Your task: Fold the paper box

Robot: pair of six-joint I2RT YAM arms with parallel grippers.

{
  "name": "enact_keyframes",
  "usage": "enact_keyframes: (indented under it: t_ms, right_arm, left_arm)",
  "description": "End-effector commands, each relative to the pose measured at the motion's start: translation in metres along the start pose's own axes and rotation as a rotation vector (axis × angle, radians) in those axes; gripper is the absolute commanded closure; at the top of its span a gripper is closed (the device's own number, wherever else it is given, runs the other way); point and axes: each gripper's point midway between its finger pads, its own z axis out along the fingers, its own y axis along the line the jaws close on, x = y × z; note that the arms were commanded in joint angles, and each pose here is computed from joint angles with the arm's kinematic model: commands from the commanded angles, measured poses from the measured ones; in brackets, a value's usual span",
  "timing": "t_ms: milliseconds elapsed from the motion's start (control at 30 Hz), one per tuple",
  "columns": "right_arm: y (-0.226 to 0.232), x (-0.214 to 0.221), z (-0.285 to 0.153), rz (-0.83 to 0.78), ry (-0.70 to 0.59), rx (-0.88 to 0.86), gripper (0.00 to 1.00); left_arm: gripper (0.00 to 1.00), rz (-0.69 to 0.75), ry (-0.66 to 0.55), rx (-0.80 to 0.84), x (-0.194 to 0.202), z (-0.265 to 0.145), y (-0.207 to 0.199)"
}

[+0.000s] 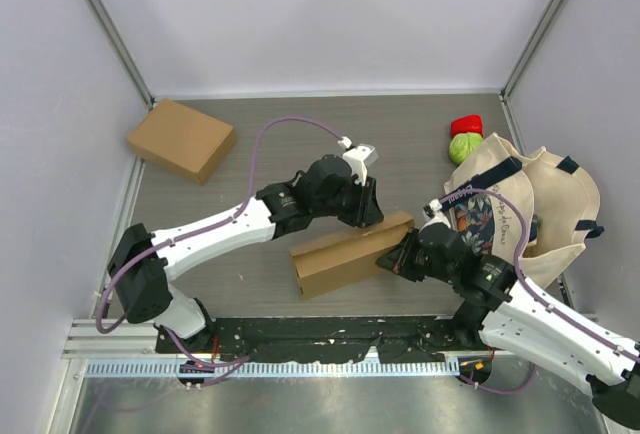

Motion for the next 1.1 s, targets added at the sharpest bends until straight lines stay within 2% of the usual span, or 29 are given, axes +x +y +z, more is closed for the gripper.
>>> enact_keyframes:
  t_ms: [0, 33, 200, 367, 433, 533, 600, 667, 767, 833, 933, 1000, 1033, 1067]
  right_arm:
    - [0.057, -0.045, 0.002, 0.137, -0.192, -0.203, 0.99]
    - [0.056, -0.048, 0.003, 0.138, -0.208, -0.190, 0.99]
    - [0.059, -0.055, 0.010, 0.173, -0.248, -0.228, 0.99]
    - [0.006, -0.056, -0.004, -0.059, -0.261, 0.057, 0.99]
    - [-0.012, -0.052, -0.024, -0.096, -0.223, 0.169, 0.97]
    - [-0.014, -0.058, -0.058, -0.110, -0.238, 0.201, 0.93]
    - [-0.008, -0.073, -0.082, -0.109, -0.314, 0.179, 0.90]
    - [0.021, -0.092, -0.107, -0.122, -0.385, 0.090, 0.87]
    - [0.077, -0.121, -0.119, -0.243, -0.454, -0.018, 0.86]
    - [0.109, -0.134, -0.108, -0.338, -0.450, -0.029, 0.87]
    - [0.129, -0.143, -0.090, -0.396, -0.410, -0.068, 0.99]
    - [0.116, -0.163, -0.073, -0.356, -0.398, -0.066, 0.99]
    - [0.118, -0.150, -0.056, -0.344, -0.318, -0.164, 0.99]
    - [0.113, -0.152, -0.054, -0.320, -0.318, -0.193, 0.99]
  left_arm:
    - [0.67, 0.075, -0.066, -0.099, 0.009, -0.008, 0.002]
    - [0.66, 0.081, -0.095, -0.100, 0.007, -0.005, 0.003]
    - [0.67, 0.104, -0.047, -0.151, 0.039, 0.009, 0.016]
    - [0.66, 0.098, -0.083, -0.237, 0.052, 0.013, 0.044]
    - [0.65, 0.100, -0.096, -0.230, 0.053, 0.012, 0.046]
    - [0.62, 0.092, -0.106, -0.216, 0.054, 0.014, 0.045]
    - [0.60, 0.092, -0.101, -0.216, 0.055, 0.014, 0.045]
    - [0.59, 0.089, -0.102, -0.213, 0.054, 0.014, 0.044]
    - [0.58, 0.079, -0.109, -0.203, 0.052, 0.011, 0.041]
    - [0.57, 0.074, -0.113, -0.196, 0.050, 0.010, 0.038]
    - [0.56, 0.080, -0.107, -0.186, 0.048, 0.007, 0.034]
    - [0.55, 0.086, -0.105, -0.190, 0.048, 0.006, 0.034]
    - [0.55, 0.085, -0.104, -0.194, 0.050, 0.005, 0.036]
    - [0.55, 0.085, -0.105, -0.192, 0.050, 0.006, 0.036]
